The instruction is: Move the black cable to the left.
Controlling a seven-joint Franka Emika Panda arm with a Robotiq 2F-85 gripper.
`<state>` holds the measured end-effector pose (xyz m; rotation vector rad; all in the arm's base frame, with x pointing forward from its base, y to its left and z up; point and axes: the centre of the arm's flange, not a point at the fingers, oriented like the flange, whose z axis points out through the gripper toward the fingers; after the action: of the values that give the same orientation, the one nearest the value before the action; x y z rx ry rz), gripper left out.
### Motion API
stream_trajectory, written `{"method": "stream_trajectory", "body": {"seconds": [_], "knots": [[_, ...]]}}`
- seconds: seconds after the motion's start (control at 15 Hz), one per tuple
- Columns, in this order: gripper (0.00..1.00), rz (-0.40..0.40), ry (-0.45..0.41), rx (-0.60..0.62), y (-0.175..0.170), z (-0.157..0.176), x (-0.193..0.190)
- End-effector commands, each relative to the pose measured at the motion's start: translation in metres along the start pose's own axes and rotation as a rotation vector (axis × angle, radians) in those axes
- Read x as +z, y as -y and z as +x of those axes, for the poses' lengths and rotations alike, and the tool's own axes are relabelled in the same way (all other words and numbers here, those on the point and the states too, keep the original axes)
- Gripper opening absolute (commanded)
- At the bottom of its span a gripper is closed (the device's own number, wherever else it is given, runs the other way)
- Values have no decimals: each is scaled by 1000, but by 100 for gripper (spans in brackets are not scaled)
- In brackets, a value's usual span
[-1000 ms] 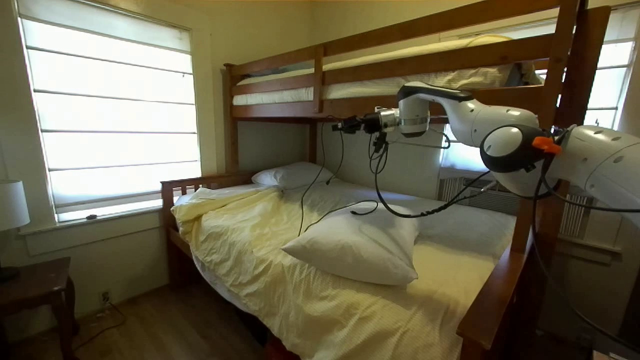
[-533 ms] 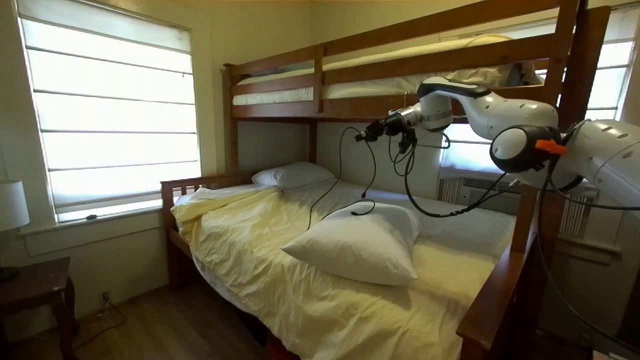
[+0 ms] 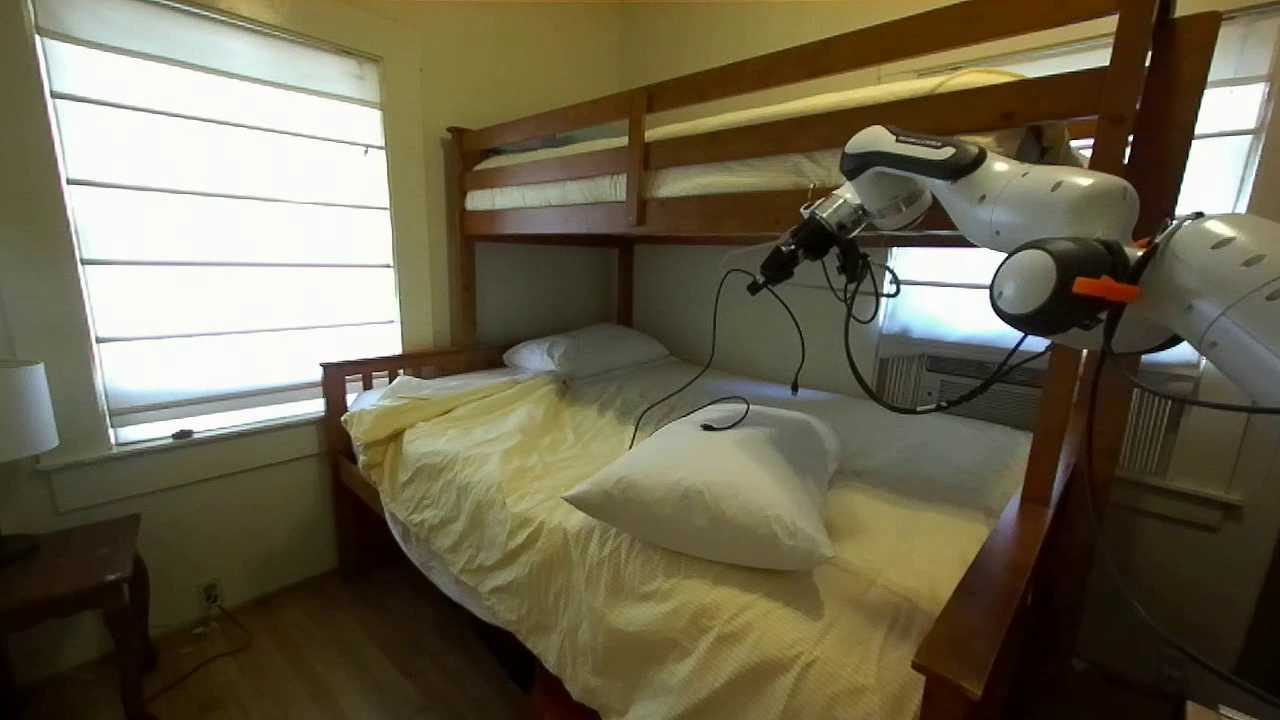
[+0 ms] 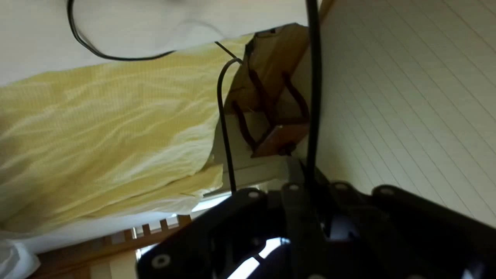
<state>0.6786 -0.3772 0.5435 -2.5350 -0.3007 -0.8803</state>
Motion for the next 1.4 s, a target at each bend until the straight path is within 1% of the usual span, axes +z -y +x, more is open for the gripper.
{"method": "stream_trajectory", "body": {"seconds": [0.0,0.4,0.53,0.67,0.73,0.8,0.87,1.0,1.13,1.2,1.27,1.33], "knots": [[1,-124,148,35,41,-21,20],[1,-331,353,109,64,-18,42],[1,-354,449,140,74,-19,54],[1,-330,551,176,87,-19,70],[1,-283,590,203,96,-17,83],[1,-232,600,210,101,-26,90],[1,-203,622,228,111,-27,103],[1,-153,650,248,132,-29,124],[1,-124,656,288,148,-30,144],[30,-115,662,314,157,-31,150],[31,-109,668,341,162,-32,157],[36,-110,669,365,166,-33,161]]}}
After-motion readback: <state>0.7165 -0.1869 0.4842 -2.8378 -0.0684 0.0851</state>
